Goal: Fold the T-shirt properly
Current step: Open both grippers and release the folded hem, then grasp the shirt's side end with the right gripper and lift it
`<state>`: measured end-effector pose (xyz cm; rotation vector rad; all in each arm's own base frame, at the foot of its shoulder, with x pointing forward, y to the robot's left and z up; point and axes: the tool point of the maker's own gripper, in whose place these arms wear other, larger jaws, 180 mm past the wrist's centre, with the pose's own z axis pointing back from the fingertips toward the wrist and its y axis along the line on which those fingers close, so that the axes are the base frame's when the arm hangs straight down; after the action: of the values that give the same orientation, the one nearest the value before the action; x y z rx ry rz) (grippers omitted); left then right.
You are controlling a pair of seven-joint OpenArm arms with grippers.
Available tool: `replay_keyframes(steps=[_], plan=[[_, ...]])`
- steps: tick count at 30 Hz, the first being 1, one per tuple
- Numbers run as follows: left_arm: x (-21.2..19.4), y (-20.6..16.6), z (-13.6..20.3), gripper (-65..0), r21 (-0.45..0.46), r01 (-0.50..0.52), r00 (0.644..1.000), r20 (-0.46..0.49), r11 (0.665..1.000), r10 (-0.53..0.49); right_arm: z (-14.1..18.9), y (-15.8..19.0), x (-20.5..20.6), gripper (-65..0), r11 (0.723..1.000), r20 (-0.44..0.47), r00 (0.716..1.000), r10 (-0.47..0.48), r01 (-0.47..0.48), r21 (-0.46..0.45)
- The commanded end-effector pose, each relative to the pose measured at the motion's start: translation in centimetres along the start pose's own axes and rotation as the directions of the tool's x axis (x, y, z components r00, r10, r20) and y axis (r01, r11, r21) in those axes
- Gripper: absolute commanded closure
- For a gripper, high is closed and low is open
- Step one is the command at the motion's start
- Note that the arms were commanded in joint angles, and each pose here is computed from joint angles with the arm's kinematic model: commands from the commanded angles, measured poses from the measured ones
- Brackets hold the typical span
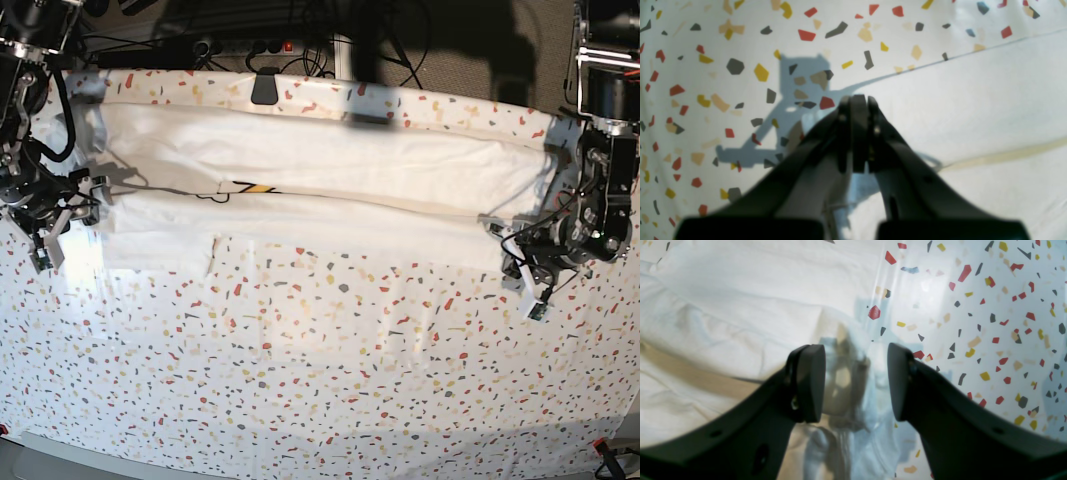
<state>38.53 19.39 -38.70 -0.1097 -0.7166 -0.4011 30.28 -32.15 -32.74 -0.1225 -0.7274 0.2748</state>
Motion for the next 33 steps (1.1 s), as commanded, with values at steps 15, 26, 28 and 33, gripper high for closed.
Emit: replay_keyframes(steps=[15, 26, 28, 33], plan=[[2.0, 1.1, 0.7, 0.0, 0.023, 0.005, 0.999, 0.053, 1.000, -0.007, -1.4, -5.0, 8.9, -30.4, 0.984, 0.230, 0.957, -0.174, 0.177, 0.007], [2.0, 1.1, 0.7, 0.0, 0.022, 0.005, 0.999, 0.053, 1.000, -0.006, -8.9, -6.0, 4.9, -33.8, 0.898, 0.041, 0.901, -0.433, 0.427, 0.103], [2.0, 1.1, 0.7, 0.0, 0.023, 0.005, 0.999, 0.053, 1.000, -0.007, -9.6, -5.4, 3.2, -33.8, 0.907, -0.017, 0.911, -0.411, 0.411, 0.087], [2.1, 1.1, 0.7, 0.0, 0.019, 0.003, 0.998, 0.056, 1.000, -0.004, -10.6, -3.4, 1.9, -33.8, 0.932, -0.093, 0.936, -0.339, 0.348, 0.100]])
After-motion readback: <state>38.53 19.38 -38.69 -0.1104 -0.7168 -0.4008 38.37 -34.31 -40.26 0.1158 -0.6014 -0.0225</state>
